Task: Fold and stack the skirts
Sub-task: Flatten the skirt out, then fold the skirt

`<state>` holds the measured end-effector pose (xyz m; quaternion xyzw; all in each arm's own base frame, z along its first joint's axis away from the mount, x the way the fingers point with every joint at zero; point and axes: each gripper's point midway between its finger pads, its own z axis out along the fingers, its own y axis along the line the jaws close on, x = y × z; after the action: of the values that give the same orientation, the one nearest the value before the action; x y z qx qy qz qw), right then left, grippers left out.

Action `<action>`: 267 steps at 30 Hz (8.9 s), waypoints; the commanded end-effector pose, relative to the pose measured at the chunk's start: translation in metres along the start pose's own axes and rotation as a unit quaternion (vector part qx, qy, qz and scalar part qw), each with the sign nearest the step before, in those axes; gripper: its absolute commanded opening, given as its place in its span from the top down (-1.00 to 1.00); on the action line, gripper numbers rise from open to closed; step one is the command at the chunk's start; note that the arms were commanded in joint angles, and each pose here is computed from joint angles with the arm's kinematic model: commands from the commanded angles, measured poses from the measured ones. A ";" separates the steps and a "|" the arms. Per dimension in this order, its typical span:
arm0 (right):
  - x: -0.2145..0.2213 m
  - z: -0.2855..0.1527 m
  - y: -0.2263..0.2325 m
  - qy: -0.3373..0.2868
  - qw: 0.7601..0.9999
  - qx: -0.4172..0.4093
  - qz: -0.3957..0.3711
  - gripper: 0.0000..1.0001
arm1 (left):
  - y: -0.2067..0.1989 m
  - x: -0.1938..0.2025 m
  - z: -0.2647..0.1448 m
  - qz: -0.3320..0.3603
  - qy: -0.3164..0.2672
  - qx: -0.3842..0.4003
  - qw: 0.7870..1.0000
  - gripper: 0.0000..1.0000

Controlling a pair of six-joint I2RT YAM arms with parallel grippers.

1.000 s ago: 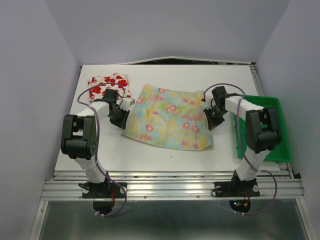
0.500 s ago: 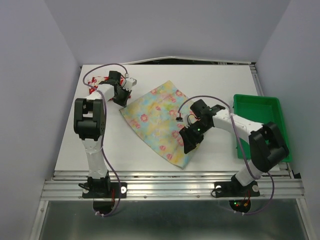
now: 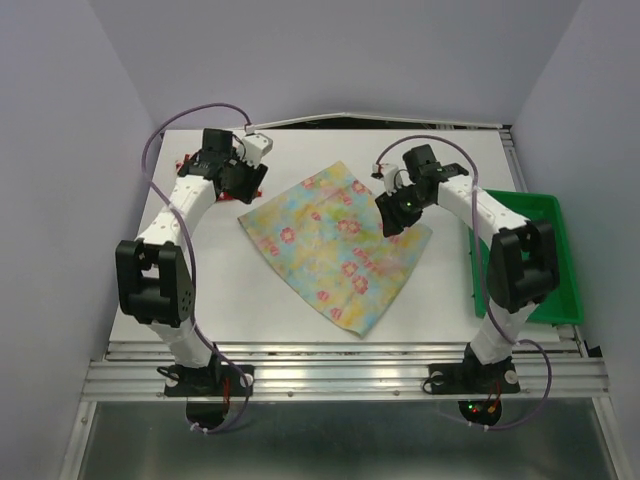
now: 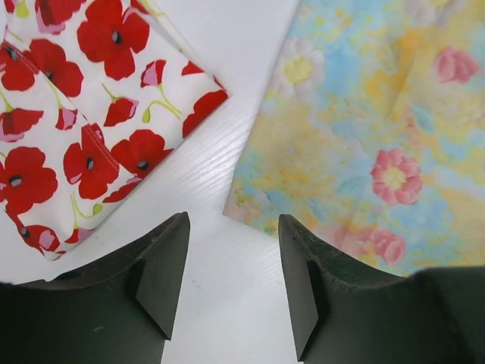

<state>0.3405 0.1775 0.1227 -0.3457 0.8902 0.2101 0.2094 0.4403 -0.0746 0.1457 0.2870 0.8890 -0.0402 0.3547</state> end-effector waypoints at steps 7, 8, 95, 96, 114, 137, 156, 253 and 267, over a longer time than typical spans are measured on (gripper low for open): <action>0.058 0.058 -0.077 0.103 0.989 0.103 -0.005 0.26 | -0.084 0.034 0.026 0.004 0.041 0.095 0.995 -0.14; 0.066 0.059 -0.071 0.110 0.990 0.091 -0.001 0.34 | -0.084 0.036 0.030 0.004 0.045 0.094 0.995 -0.14; -0.013 0.107 -0.093 0.060 0.993 -0.065 -0.074 0.05 | -0.029 -0.017 0.136 0.186 -0.002 0.240 0.953 0.30; -0.012 0.108 -0.094 0.063 0.993 -0.066 -0.078 0.07 | -0.029 -0.017 0.137 0.187 -0.003 0.239 0.953 0.40; -0.116 0.032 -0.162 -0.068 0.990 0.085 -0.089 0.99 | 0.040 -0.133 0.094 0.182 -0.118 0.077 0.973 1.00; 0.014 0.043 -0.004 0.002 0.987 -0.021 -0.160 0.99 | -0.066 0.061 0.002 0.233 -0.003 0.174 0.957 1.00; -0.023 0.026 -0.014 -0.018 0.987 0.048 -0.152 0.99 | -0.068 0.061 -0.004 0.211 -0.006 0.147 0.966 1.00; 0.027 0.054 -0.062 -0.128 0.908 0.034 0.396 0.14 | -0.304 -0.065 0.043 0.181 -0.126 0.185 0.958 -0.05; 0.050 0.073 -0.051 -0.098 0.904 0.008 0.417 0.49 | -0.316 -0.057 0.083 0.194 -0.091 0.183 0.959 -0.02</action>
<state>0.3563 0.1519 0.0295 0.0818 0.9325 0.2950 0.1917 0.3475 -0.3765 0.0625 0.5042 0.7688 -0.1567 0.3606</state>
